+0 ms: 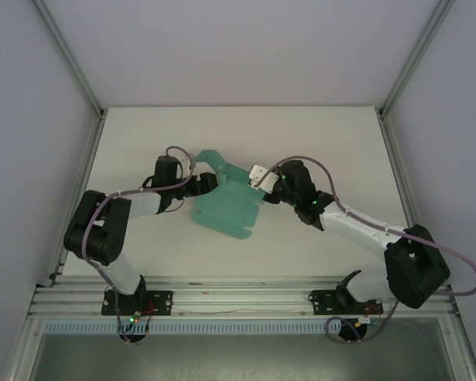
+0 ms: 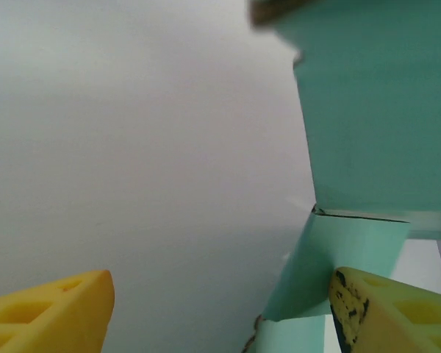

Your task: Assemble paper box

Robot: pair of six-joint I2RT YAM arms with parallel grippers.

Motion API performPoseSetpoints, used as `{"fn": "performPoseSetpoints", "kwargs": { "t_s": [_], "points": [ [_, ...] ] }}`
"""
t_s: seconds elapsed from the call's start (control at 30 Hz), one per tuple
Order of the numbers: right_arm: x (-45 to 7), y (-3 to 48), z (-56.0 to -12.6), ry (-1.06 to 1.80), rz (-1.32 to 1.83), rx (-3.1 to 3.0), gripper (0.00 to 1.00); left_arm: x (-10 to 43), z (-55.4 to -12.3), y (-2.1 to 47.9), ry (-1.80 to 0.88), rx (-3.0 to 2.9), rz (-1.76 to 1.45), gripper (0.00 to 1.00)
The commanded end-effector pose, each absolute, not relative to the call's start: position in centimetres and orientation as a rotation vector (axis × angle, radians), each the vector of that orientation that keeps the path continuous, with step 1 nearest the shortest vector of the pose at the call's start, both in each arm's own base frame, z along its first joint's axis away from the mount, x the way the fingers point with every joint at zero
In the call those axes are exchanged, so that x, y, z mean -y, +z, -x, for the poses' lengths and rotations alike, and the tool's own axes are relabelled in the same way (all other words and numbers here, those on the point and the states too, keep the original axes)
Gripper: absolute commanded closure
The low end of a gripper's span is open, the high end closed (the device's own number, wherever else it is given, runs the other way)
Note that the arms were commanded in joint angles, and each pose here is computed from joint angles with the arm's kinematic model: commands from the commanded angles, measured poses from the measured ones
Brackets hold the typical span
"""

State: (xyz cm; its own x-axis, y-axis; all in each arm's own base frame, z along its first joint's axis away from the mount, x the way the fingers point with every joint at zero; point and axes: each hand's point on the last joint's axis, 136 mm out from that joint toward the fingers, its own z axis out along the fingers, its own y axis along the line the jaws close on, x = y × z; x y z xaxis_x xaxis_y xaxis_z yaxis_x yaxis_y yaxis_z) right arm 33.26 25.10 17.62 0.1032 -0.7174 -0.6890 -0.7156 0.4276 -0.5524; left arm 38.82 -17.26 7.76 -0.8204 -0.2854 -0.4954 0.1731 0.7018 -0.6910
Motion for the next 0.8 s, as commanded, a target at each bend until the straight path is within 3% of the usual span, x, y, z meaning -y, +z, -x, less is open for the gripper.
{"fn": "performPoseSetpoints", "kwargs": {
  "t_s": [0.0,0.13,0.27,0.43,0.5,0.77],
  "points": [
    [-26.2,18.9,-32.8,0.065,1.274,-1.570,1.00,18.1,-39.1,7.1,-0.934,-2.364,0.012,0.23],
    [-26.0,18.9,-32.9,0.055,1.273,-1.571,1.00,17.2,-38.7,5.6,-0.799,-2.431,0.028,0.30],
    [-25.7,19.0,-33.1,0.020,1.267,-1.573,1.00,15.9,-38.2,5.1,-0.706,-2.455,0.049,0.31],
    [-24.4,18.3,-33.7,-0.089,1.296,-1.608,1.00,14.5,-37.1,7.4,-0.643,-2.403,0.059,0.14],
    [-24.0,18.1,-33.5,-0.115,1.321,-1.616,1.00,13.0,-37.0,8.6,-0.577,-2.382,0.105,0.01],
    [-23.3,18.0,-33.8,-0.224,1.400,-1.589,1.00,4.9,-37.5,12.3,-0.310,-2.300,0.411,0.00]
  ]
}}
